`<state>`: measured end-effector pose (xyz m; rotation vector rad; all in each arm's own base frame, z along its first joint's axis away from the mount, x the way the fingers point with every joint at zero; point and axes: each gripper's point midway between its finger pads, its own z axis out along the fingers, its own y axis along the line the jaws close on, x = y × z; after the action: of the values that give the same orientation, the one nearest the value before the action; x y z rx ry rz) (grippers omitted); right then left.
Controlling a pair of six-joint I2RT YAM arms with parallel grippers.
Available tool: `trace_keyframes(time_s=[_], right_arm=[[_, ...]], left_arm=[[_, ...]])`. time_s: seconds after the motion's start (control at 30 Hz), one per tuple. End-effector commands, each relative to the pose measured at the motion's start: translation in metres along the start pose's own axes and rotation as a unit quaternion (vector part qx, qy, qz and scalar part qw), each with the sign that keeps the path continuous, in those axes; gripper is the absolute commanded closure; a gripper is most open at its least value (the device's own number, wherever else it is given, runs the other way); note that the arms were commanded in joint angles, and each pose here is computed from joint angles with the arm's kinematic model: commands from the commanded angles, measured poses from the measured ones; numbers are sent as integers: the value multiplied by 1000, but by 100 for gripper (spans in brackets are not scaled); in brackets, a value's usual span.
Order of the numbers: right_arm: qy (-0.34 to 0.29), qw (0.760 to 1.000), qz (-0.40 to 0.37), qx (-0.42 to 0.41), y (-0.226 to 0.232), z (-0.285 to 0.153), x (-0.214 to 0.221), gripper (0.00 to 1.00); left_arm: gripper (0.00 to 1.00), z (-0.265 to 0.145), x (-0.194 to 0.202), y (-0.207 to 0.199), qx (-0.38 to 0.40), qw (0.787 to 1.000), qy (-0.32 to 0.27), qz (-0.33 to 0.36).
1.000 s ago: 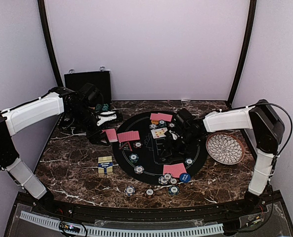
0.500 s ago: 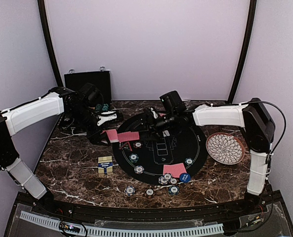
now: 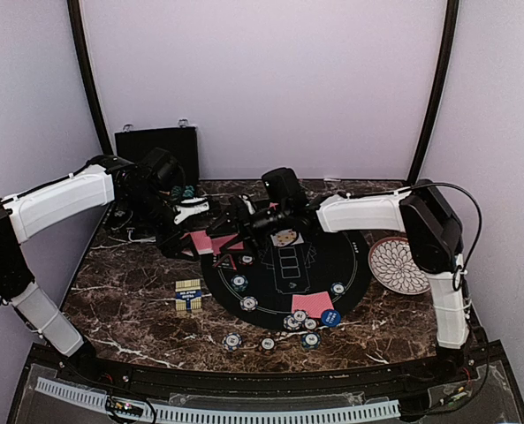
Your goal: Distribute texas hold em gaming equipment
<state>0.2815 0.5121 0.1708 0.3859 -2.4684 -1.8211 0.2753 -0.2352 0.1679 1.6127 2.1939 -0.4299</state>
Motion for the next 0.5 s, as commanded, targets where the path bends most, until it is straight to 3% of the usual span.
trace_keyframes(time_s=[0.0, 0.47], right_arm=[[13, 999, -23, -37, 24, 13, -2, 23], [55, 998, -11, -36, 15, 43, 7, 27]], left_arm=[[100, -12, -12, 1, -5, 1000, -25, 1], [100, -14, -13, 4, -17, 999, -27, 6]])
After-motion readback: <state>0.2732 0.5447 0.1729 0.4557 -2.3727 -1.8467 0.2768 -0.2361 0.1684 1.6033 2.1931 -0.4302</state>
